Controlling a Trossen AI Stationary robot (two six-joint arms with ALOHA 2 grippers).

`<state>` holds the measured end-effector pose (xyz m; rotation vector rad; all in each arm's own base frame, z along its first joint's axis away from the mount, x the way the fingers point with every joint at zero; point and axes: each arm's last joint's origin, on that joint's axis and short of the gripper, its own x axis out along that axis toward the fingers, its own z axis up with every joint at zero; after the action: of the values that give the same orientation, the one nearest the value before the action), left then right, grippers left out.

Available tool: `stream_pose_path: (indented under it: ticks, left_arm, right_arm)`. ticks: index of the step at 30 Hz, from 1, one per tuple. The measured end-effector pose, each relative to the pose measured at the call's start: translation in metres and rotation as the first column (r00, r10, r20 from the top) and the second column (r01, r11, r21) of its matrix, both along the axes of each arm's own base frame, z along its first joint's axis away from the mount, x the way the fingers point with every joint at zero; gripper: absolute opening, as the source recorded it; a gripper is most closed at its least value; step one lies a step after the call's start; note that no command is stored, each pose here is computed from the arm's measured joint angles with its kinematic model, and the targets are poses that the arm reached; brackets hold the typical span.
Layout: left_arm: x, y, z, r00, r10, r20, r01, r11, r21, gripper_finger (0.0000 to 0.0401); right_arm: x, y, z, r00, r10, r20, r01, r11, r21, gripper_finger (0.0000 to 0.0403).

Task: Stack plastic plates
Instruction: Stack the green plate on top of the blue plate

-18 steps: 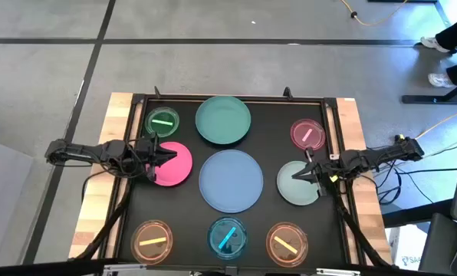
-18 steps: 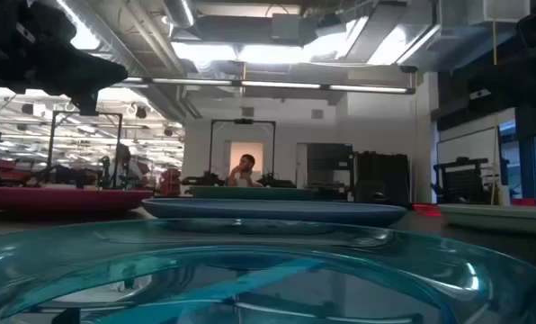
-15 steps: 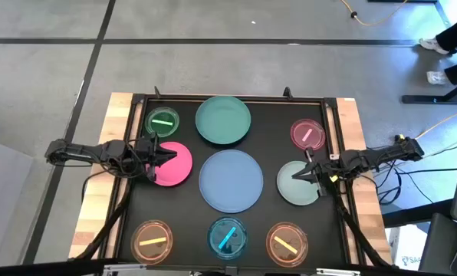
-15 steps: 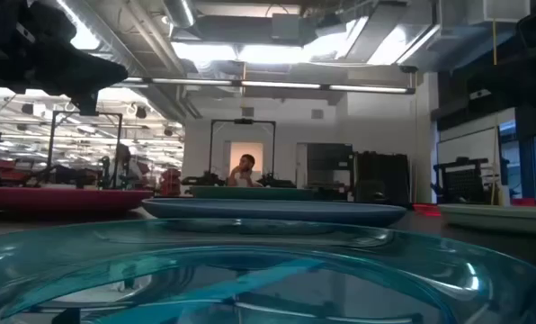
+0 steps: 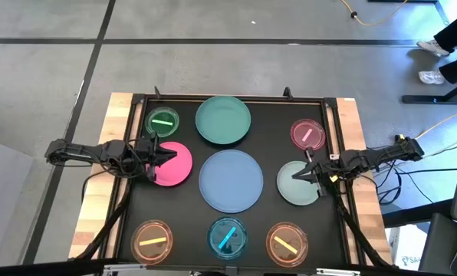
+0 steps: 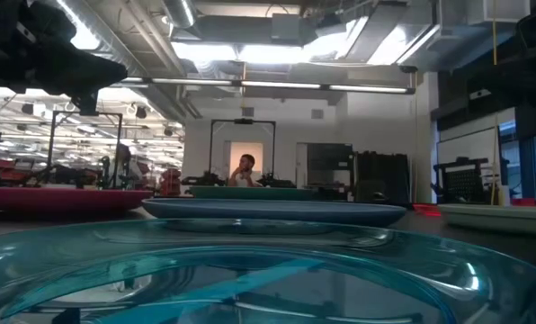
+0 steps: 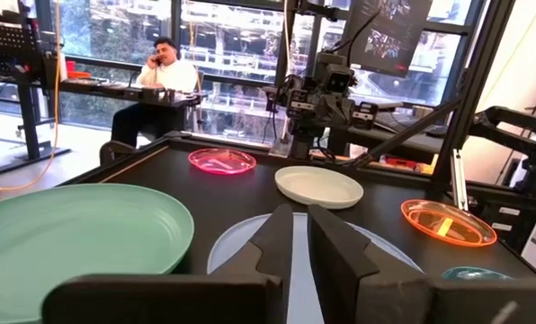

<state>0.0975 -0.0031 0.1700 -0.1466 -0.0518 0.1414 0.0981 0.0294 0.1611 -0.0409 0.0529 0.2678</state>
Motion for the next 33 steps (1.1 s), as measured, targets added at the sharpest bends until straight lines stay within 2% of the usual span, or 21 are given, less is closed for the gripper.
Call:
stream_pose_path:
  ticks: [7, 12, 15, 21, 23, 27, 30, 33]
  left_arm:
    - [0.000, 0.000, 0.000, 1.000, 0.000, 0.000, 0.000, 1.000, 0.000, 0.0031]
    - [0.000, 0.000, 0.005, 0.999, 0.013, 0.050, -0.014, 1.000, 0.019, 0.0031]
    - [-0.001, 0.001, 0.007, 0.998, 0.022, 0.061, -0.024, 0.999, 0.033, 0.0031]
    - [-0.001, 0.001, 0.011, 0.994, 0.031, 0.104, -0.039, 0.997, 0.074, 0.0031]
    - [-0.002, 0.001, 0.017, 0.984, 0.045, 0.170, -0.054, 0.997, 0.054, 0.0031]
    - [-0.004, 0.002, 0.024, 0.968, 0.054, 0.245, -0.062, 0.998, 0.024, 0.0031]
    - [-0.006, 0.002, 0.028, 0.958, 0.061, 0.280, -0.079, 0.995, 0.056, 0.0031]
    - [-0.007, 0.002, 0.032, 0.951, 0.068, 0.303, -0.112, 0.985, 0.129, 0.0031]
  right_arm:
    - [0.000, 0.000, 0.000, 1.000, 0.000, 0.001, 0.000, 1.000, -0.001, 0.0012]
    - [0.000, -0.001, 0.001, 0.999, -0.016, 0.051, 0.024, 0.986, -0.165, 0.0012]
    - [0.000, -0.002, 0.001, 0.997, -0.044, 0.067, 0.056, 0.979, -0.194, 0.0012]
    - [0.000, -0.001, 0.003, 0.997, -0.028, 0.071, 0.038, 0.990, -0.137, 0.0012]
    - [0.001, -0.004, 0.003, 0.991, -0.118, 0.067, 0.125, 0.987, -0.102, 0.0012]
    - [0.001, -0.009, 0.004, 0.953, -0.302, 0.023, 0.298, 0.949, 0.100, 0.0012]
    - [0.001, -0.010, 0.006, 0.934, -0.357, 0.028, 0.351, 0.928, 0.124, 0.0012]
    - [0.001, -0.011, 0.009, 0.922, -0.383, 0.054, 0.372, 0.917, 0.141, 0.0012]
